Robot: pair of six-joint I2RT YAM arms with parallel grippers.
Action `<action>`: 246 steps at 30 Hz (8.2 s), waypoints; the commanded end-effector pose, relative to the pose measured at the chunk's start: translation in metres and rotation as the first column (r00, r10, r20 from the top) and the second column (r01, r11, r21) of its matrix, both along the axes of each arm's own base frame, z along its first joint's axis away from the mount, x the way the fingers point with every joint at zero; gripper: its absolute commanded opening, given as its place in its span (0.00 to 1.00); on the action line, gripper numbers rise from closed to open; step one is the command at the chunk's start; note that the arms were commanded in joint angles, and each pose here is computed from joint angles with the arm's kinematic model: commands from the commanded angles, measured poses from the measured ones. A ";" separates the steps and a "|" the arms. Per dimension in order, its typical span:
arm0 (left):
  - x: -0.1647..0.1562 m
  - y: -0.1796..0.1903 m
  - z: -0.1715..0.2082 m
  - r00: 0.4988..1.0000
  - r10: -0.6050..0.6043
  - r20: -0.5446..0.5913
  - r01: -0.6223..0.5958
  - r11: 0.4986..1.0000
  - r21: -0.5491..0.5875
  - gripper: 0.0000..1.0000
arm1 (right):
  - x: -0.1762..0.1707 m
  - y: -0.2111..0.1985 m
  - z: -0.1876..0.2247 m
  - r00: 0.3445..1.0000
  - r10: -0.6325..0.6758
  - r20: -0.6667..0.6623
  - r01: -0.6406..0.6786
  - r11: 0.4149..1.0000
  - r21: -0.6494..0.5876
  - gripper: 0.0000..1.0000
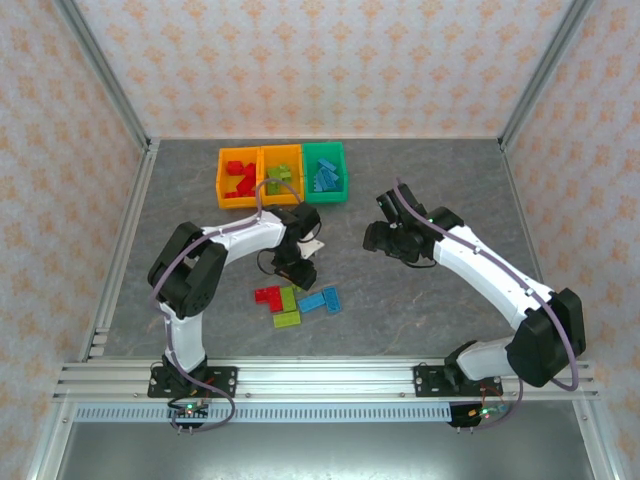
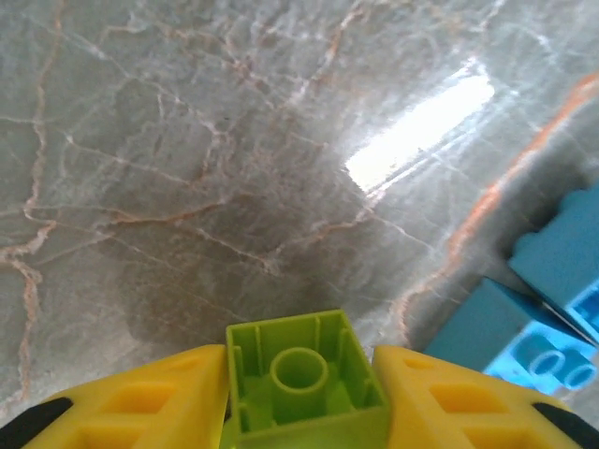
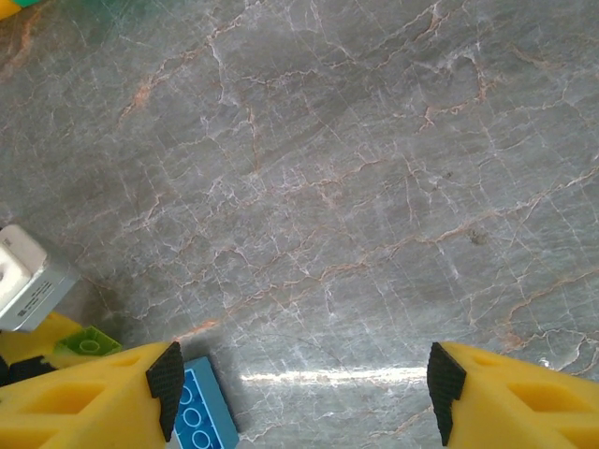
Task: Sort the legos into containers by color
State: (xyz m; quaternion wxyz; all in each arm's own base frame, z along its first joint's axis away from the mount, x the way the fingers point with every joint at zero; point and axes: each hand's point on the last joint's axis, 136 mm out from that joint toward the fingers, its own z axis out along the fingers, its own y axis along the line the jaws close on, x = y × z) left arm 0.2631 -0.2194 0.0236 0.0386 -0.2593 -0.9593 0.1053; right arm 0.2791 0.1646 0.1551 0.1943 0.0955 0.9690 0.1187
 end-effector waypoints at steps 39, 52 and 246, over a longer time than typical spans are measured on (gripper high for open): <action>0.323 0.091 0.167 0.502 0.635 0.587 -0.619 0.738 -0.269 0.54 | 0.001 0.031 -0.015 0.986 0.155 -0.057 -0.154 0.988 0.020 0.71; 0.199 0.119 0.247 0.501 0.575 0.647 -0.535 0.793 -0.291 0.55 | -0.083 0.104 -0.076 0.696 0.673 -0.252 -0.711 0.694 -0.111 0.78; 0.076 0.172 0.238 0.509 0.470 0.720 -0.416 0.868 -0.272 1.00 | -0.003 0.138 -0.106 0.844 0.478 -0.244 -0.527 0.823 -0.211 0.76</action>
